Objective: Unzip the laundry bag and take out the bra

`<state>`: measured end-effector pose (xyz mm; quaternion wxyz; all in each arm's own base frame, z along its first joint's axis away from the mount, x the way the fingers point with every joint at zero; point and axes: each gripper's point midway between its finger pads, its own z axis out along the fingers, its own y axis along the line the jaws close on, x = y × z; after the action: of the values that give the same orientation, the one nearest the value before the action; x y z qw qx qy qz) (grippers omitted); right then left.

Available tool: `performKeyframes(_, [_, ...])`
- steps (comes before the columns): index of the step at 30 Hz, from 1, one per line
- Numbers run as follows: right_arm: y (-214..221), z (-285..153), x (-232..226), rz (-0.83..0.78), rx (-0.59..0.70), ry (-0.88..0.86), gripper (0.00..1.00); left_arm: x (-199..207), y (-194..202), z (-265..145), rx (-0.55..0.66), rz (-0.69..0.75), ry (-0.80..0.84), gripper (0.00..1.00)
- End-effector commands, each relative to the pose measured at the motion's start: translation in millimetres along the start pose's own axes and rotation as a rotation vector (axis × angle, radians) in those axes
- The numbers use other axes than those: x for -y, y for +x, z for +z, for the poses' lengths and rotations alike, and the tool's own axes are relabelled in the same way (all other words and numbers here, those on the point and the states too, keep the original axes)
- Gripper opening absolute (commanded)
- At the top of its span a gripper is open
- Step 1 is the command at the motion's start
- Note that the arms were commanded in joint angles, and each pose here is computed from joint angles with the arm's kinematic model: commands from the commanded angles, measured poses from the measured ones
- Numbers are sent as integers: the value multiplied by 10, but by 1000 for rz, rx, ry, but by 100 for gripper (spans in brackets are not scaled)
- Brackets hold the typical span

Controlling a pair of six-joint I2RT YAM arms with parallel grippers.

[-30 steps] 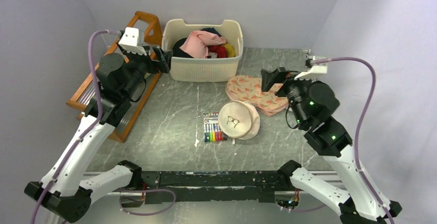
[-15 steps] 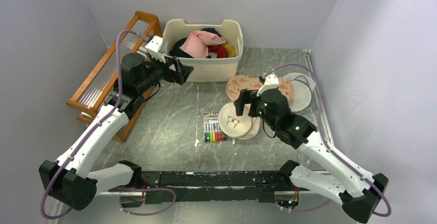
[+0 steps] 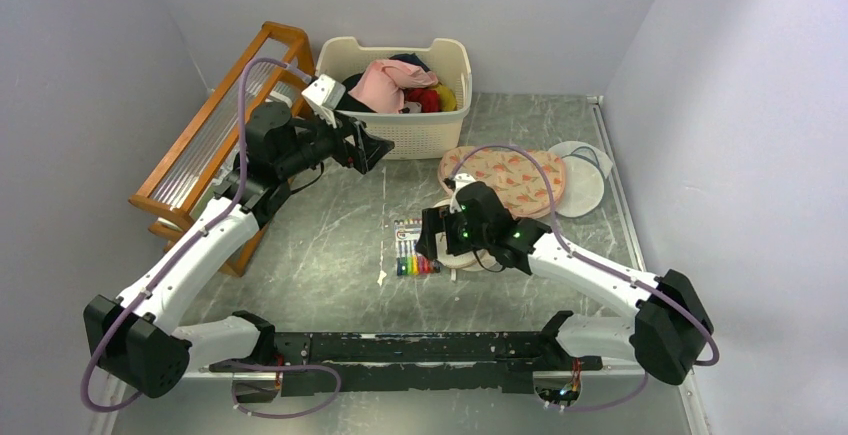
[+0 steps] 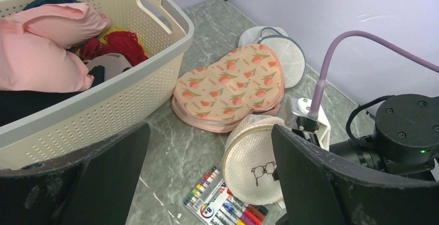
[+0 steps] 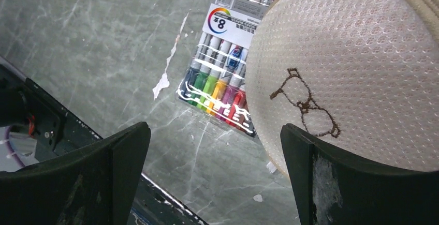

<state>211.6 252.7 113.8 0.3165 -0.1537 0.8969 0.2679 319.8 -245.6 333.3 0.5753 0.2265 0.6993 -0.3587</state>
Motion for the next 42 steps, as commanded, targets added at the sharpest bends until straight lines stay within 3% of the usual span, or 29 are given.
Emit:
performKeyframes(1, [-148,-16,46,-6,44,59,100,54,-90,10,37,46,20,100])
performKeyframes(6, [-113,-76,324,24,78,196,100,47,-50,41,22,42,24,99])
performKeyframes(10, [-60,-113,329,89,123,175,100,48,-37,43,18,51,24,99])
performKeyframes(20, [-205,-626,649,184,302,336,100,-126,195,135,-16,66,-32,99])
performKeyframes(25, [-28,-641,823,227,269,418,100,-217,414,236,-89,79,-46,94])
performKeyframes(33, [138,-324,840,226,212,382,99,-212,406,249,-88,109,-58,95])
performKeyframes(38, [-71,-234,745,229,310,313,85,-201,359,219,-74,116,-62,95])
performKeyframes(42, [-126,-72,711,257,377,244,56,-216,305,188,-62,129,-78,95])
